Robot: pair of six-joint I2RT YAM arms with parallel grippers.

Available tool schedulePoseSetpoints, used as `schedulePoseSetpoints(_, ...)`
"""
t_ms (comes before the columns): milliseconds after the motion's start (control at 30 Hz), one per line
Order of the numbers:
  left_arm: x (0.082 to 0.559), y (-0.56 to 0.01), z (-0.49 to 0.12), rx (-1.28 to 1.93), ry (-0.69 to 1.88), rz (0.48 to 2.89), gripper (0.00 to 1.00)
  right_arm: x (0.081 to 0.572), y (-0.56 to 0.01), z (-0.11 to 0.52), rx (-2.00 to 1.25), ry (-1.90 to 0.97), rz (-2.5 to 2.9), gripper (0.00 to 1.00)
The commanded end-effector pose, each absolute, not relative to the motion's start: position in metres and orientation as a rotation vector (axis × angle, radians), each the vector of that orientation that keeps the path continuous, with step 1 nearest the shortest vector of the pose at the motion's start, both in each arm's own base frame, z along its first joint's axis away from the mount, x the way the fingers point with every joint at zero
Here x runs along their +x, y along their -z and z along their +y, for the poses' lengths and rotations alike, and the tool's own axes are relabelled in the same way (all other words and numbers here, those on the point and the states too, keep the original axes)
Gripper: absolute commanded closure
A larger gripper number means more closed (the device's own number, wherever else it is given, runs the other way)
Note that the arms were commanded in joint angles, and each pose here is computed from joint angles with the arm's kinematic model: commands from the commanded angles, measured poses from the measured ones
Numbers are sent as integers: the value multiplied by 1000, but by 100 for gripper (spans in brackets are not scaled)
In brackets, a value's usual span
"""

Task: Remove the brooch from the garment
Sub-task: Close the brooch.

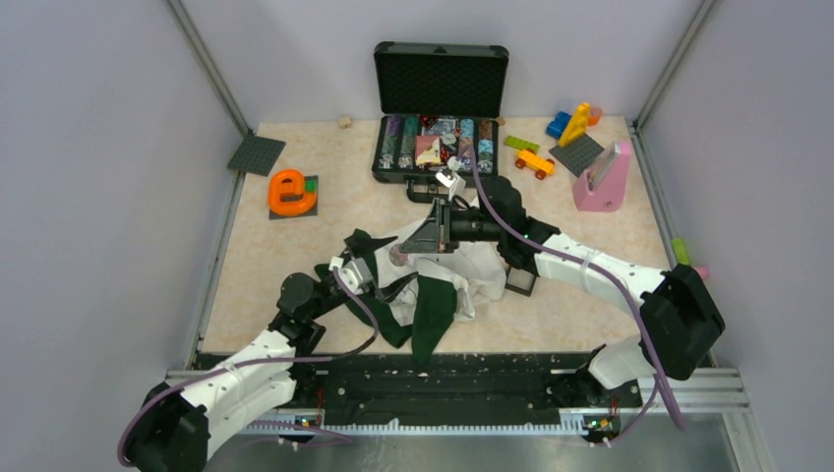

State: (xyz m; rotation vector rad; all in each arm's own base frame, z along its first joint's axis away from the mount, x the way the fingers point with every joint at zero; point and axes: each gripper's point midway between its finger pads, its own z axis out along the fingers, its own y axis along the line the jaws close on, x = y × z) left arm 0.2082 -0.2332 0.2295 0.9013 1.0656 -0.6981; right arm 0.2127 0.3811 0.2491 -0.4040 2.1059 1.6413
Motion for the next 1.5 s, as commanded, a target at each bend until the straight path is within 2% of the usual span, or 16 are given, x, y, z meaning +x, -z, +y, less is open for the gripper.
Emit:
schedulePoseSetpoints(0,200,-261,-234,884,708,940,17,215,-260,384,-412,-1664,2056,100)
schedulePoseSetpoints(133,195,-263,-234,889,717,922,19,216,-257,383,-403,-1660,2062,100)
schedulePoseSetpoints(467,195,-259,-236,909,718,927,34,214,-261,384,-401,-1686,2048,100)
schedulePoseSetpoints(633,197,-257,-236,906,718,940,31,213,-261,383,-398,-1687,2049,100)
schedulePoseSetpoints(867,196,-256,-235,908,710,940,47,213,-260,382,-394,-1683,2056,100)
schedulePoseSetpoints(1000,198,-253,-234,913,702,956,55,213,-259,380,-391,-1687,2054,95)
schedulePoseSetpoints(1133,199,-251,-234,923,695,968,56,212,-261,377,-384,-1697,2039,92)
schedulePoseSetpoints(1233,199,-252,-234,918,691,970,57,212,-262,375,-384,-1688,2037,72)
schedulePoseSetpoints(1267,200,-251,-233,915,689,976,57,213,-261,374,-386,-1678,2037,69)
schedulePoseSetpoints(1467,207,-239,-232,887,701,1057,61,224,-250,351,-341,-1498,2088,65)
